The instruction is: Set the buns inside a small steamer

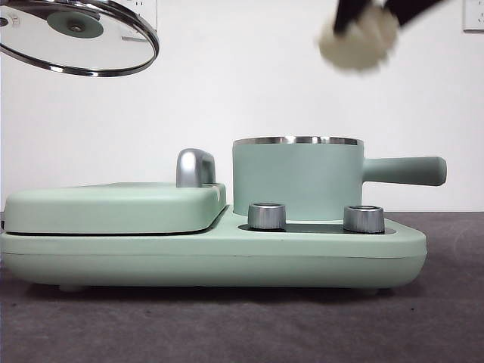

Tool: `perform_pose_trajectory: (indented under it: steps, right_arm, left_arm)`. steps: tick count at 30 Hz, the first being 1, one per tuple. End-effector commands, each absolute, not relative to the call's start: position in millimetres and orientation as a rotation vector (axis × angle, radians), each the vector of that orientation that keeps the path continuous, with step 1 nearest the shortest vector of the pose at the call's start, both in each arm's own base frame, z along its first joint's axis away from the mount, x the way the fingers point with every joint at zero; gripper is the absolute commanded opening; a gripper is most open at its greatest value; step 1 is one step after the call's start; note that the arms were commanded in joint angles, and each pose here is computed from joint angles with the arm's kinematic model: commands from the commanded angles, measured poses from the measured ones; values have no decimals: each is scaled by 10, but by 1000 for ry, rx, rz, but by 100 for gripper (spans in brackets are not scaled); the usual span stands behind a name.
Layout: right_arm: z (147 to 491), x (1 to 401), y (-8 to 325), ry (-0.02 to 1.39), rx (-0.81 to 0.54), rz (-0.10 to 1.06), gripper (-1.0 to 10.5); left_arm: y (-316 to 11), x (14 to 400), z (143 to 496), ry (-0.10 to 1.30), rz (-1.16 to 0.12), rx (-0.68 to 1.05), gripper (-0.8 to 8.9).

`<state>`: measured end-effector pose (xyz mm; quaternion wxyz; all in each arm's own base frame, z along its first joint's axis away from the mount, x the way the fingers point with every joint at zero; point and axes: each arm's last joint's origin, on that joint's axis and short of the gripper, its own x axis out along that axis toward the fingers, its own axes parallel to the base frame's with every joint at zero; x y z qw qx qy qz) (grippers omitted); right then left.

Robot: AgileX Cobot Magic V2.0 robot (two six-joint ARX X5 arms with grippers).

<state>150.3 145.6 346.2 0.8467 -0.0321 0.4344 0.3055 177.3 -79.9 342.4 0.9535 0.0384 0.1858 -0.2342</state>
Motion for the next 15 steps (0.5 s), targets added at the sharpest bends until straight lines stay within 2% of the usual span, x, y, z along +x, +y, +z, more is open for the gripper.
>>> perform_pose_trajectory:
  steps: [1,7,15]
  right_arm:
    - [3650,1677,1450,849,-68,630,163]
    - [3756,2159,1500,851,-73,621,164]
    - [3384,2800,1731,969,-143,594,165]
  left_arm:
    - [-820,1807,3478,348,-481,79,15]
    - [-837,1845,3448,364,-481,82,15]
    - [-838,1847,3451,361,-481,82,16]
